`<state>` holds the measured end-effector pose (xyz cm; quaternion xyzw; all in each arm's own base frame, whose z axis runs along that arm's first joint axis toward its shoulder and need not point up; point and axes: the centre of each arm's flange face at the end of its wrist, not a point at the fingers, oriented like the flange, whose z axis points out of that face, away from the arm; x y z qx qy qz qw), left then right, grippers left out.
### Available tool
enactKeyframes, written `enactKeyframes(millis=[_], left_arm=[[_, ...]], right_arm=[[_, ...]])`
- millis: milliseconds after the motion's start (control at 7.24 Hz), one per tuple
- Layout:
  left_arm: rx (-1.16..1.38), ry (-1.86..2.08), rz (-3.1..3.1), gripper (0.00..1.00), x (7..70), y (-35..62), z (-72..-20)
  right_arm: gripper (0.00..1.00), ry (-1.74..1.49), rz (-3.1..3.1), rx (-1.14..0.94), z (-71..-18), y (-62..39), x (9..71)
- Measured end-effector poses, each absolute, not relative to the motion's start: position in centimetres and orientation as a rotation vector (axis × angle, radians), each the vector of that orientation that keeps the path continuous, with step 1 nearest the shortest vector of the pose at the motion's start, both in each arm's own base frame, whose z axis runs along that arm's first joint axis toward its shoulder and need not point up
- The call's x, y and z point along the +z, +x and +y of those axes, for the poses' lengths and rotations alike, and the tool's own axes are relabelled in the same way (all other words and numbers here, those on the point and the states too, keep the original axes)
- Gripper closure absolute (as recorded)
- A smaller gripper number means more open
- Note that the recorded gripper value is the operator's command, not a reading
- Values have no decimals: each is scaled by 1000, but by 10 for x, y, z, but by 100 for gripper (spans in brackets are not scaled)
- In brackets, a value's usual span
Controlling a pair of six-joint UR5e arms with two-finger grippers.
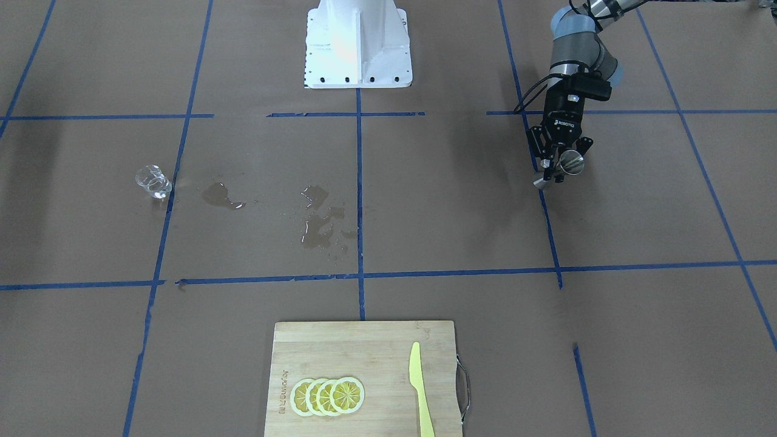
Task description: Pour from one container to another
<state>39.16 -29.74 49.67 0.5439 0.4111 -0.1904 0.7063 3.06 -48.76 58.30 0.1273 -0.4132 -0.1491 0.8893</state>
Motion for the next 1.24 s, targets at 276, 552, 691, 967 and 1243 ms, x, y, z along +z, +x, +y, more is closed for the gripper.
enactKeyframes(millis=[276,552,691,967,1243], left_arm=[[-416,1229,934,100,472,399,-308],[-406,1272,945,100,439,407,-317],[-401,1280,945,100,433,409,-318],[-366,1300,920,100,429,410,-320],[-354,1307,909,100,428,408,-324]], right_arm=[[1,266,-858,-309,-488,31,582],[1,281,-861,-255,-491,29,575],[2,308,-856,-200,-494,22,569],[4,365,-836,-101,-492,-19,561],[2,439,-840,-1,-465,-71,568]])
